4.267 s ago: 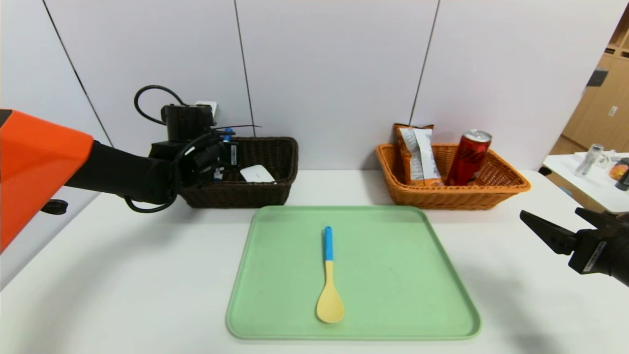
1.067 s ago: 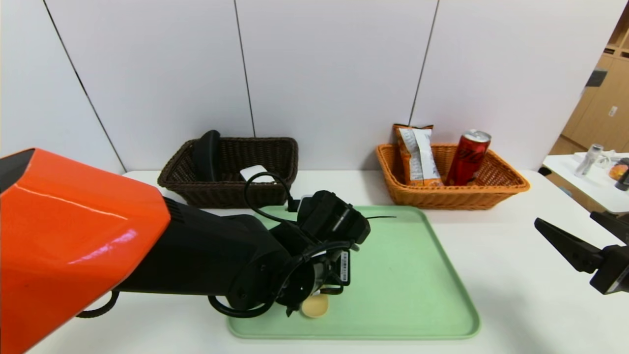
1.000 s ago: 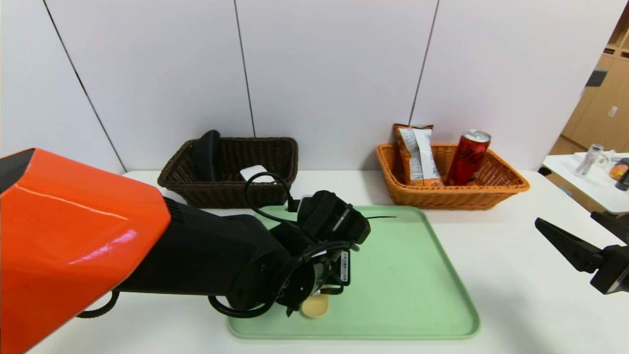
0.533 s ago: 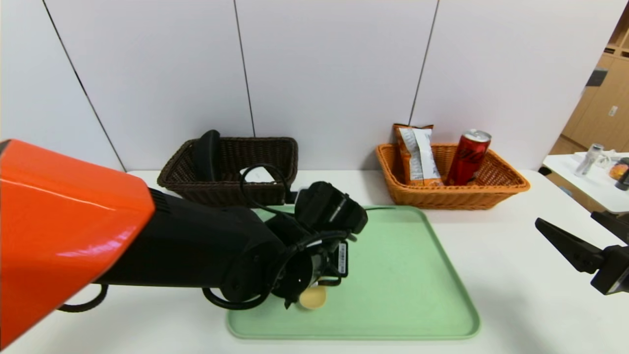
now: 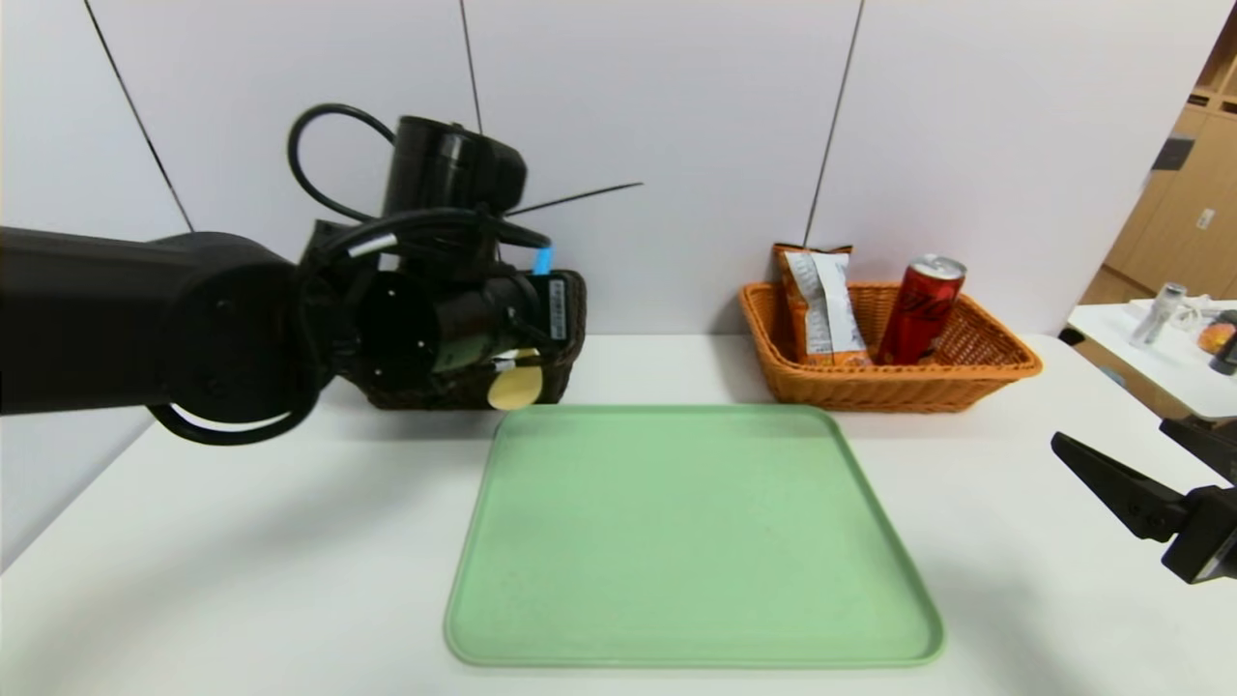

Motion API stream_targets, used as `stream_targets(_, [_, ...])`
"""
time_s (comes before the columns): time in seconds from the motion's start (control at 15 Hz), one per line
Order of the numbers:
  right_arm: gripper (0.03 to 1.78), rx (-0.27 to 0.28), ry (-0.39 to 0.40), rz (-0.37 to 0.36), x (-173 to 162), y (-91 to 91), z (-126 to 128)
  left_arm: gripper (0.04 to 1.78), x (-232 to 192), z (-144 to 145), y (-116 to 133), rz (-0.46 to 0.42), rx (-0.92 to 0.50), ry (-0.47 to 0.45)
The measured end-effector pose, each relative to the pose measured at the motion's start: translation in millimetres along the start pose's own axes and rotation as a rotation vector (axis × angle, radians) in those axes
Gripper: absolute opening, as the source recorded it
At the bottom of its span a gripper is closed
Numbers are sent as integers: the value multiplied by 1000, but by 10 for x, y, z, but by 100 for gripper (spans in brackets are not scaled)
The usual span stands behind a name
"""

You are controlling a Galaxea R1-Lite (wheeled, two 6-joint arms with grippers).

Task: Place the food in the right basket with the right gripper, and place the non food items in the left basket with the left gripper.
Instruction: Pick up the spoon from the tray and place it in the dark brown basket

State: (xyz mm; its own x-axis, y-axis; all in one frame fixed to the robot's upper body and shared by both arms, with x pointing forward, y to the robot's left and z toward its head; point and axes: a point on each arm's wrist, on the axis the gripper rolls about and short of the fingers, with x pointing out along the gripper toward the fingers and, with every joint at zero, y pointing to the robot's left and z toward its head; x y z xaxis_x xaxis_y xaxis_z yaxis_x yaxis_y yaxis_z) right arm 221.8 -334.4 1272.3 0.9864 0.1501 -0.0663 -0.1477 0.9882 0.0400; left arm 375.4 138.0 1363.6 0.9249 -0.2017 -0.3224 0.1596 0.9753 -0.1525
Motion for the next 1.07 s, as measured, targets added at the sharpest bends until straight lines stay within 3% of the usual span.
stream_targets(0.2, [169, -1, -4, 1, -2, 1, 1, 14, 190, 254, 426, 61, 60, -142])
stream_targets(0.4, [170, -2, -13, 1, -11, 2, 16, 14, 456, 317, 654, 59, 90, -249])
stream_targets(1.07, [170, -7, -39, 1, -72, 13, 44, 14, 1278, -172, 940, 133, 195, -232])
